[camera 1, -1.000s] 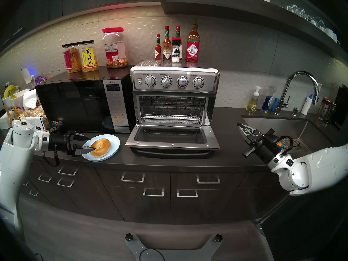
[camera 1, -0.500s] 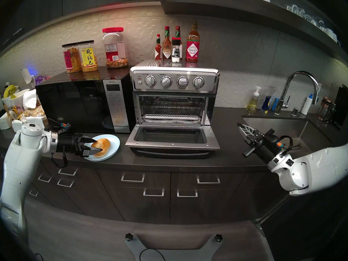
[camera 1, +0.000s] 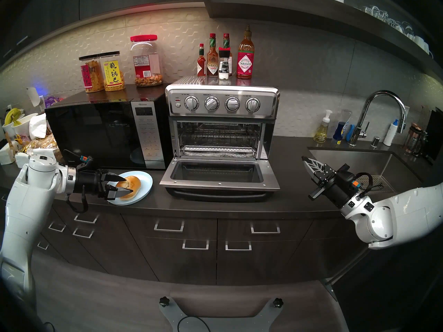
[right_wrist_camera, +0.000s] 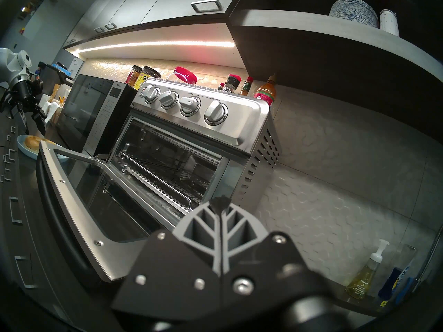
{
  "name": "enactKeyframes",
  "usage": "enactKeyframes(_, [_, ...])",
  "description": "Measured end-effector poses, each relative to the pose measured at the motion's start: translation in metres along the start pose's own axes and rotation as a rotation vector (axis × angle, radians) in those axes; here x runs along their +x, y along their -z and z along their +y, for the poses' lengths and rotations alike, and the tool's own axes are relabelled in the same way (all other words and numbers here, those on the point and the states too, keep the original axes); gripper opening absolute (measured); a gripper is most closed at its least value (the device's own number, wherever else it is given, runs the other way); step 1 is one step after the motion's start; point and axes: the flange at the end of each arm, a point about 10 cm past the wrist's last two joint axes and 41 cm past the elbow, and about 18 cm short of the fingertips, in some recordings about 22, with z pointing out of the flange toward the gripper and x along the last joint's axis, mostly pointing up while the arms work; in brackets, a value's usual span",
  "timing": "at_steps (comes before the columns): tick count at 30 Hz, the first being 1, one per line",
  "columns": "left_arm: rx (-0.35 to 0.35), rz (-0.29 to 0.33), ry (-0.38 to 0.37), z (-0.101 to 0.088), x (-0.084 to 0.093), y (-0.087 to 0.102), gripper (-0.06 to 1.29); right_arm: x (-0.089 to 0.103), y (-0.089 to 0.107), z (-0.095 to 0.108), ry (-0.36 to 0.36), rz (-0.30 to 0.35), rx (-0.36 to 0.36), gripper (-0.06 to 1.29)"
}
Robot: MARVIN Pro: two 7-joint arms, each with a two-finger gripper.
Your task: Open the oven and place the bagel inside on the rack
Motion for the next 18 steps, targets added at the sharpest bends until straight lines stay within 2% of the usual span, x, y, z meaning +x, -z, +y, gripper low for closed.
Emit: enactKeyframes(18, [0.01, -0.015, 0.008, -0.005, -0.012, -0.014, 1.25, 0.0, 0.0, 0.0, 0.0, 0.0, 0.0, -0.03])
